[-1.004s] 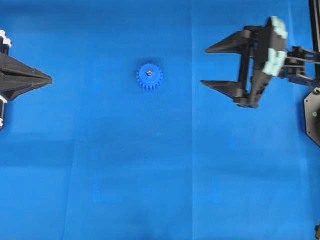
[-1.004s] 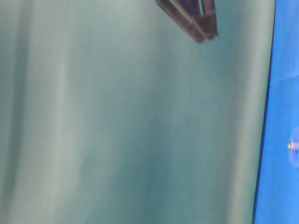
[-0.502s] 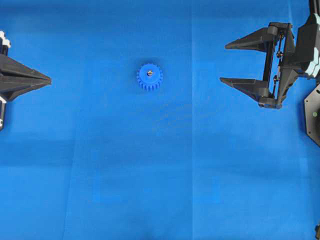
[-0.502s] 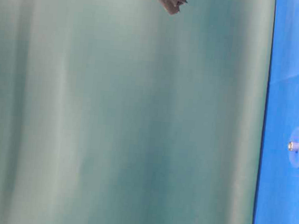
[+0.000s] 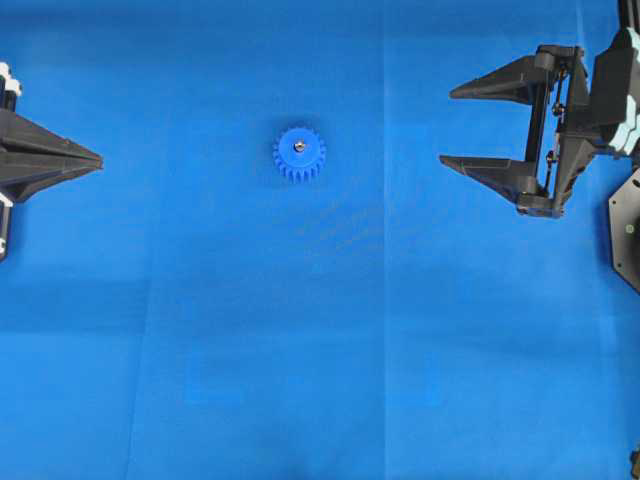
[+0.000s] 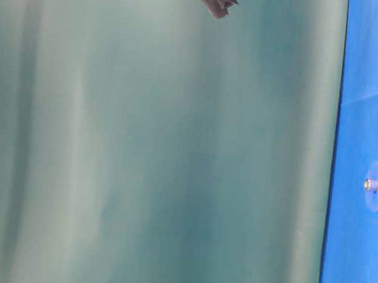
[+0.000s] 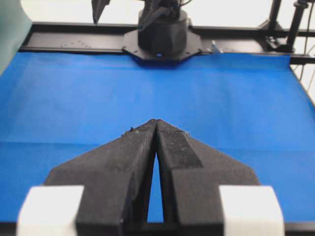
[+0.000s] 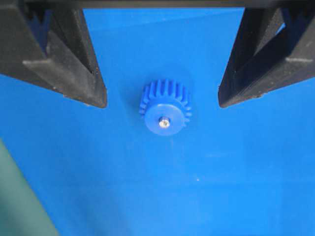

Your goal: Insert the shaft placed at a random location into the center hole of the small gear at another random location.

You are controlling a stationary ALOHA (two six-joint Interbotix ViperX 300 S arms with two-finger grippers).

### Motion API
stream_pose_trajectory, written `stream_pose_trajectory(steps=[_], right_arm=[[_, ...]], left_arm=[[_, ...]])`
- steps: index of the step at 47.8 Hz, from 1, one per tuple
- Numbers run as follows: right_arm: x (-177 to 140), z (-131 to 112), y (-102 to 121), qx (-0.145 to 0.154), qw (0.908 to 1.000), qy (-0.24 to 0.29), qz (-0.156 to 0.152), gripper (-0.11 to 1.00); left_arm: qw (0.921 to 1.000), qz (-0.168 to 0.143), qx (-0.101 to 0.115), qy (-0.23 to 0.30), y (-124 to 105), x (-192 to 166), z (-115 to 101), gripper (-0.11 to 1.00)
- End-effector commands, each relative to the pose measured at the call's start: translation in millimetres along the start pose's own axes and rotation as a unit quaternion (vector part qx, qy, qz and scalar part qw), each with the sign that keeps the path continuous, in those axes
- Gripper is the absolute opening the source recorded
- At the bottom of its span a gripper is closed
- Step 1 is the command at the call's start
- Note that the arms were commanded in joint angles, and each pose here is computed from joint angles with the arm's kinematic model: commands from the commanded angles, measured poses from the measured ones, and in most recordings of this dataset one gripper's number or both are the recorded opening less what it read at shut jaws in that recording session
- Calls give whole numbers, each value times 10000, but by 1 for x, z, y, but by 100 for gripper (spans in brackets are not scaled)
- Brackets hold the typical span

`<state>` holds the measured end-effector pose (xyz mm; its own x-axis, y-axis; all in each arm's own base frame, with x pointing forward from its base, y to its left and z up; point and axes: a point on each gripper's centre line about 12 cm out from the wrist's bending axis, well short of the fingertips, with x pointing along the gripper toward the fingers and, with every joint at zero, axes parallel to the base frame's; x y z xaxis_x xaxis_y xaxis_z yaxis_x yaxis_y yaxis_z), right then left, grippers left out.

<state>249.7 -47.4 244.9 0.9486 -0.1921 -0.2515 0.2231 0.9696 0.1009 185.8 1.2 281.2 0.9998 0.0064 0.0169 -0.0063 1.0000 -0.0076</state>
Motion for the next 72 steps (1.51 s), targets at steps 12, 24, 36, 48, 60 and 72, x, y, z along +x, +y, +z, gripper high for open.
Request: stream_pose_trajectory(steps=[12,24,36,48,60,72], right_arm=[[1,4,1,14,10000,-53,10,85],[1,4,1,14,10000,-53,10,85],[2,1,1,6,10000,24,7,85],[5,-2,0,12,9999,100,-1,85],[5,-3,0,12,9999,146,-2,85],[5,-3,0,4,9999,154,0,85]], left_arm=[[10000,7,0,-69,0,1,5,0],[10000,7,0,-61,0,1,5,0],[10000,7,-8,-61,0,1,5,0],[10000,7,-8,-61,0,1,5,0],[10000,7,-8,-61,0,1,4,0],[10000,7,-7,-69,0,1,5,0]])
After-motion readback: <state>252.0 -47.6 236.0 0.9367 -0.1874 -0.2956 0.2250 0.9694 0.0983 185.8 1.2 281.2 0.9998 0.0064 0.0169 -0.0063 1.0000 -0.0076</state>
